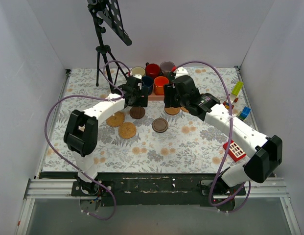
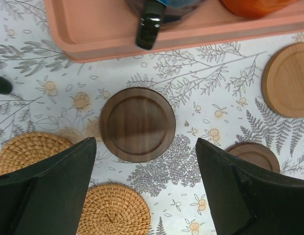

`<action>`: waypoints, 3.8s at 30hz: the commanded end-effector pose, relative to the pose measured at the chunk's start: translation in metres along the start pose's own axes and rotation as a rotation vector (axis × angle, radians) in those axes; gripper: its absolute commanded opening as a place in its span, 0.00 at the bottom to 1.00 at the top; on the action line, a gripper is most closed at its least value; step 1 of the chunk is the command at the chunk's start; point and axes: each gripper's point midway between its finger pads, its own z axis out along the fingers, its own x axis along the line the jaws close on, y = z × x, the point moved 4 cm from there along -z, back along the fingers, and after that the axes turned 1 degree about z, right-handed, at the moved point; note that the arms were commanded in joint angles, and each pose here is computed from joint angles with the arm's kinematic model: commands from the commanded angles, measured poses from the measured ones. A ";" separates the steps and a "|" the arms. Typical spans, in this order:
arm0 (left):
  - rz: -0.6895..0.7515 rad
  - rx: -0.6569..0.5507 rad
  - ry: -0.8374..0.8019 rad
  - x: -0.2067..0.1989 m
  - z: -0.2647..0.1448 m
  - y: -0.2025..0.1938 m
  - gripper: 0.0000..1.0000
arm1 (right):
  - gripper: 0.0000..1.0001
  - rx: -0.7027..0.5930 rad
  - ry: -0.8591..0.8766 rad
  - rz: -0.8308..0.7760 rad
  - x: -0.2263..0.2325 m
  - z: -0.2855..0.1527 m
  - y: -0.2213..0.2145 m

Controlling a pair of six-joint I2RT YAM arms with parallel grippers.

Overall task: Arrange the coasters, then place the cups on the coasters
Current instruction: Move the coaster to the center of the board.

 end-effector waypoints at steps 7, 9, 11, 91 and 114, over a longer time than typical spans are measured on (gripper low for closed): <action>0.112 0.058 -0.042 -0.020 0.024 -0.015 0.84 | 0.69 -0.074 0.027 -0.016 0.008 -0.002 0.031; 0.121 0.064 -0.028 -0.020 0.029 -0.016 0.84 | 0.69 -0.077 0.030 -0.025 0.009 -0.002 0.033; 0.125 0.063 -0.014 -0.020 0.031 -0.016 0.83 | 0.69 -0.078 0.029 -0.030 0.008 -0.002 0.033; 0.093 0.180 0.141 0.020 0.049 -0.065 0.40 | 0.67 -0.097 0.024 0.009 0.007 -0.005 0.033; 0.096 0.186 0.010 0.011 0.027 -0.082 0.39 | 0.66 -0.111 0.030 0.054 0.007 -0.011 0.031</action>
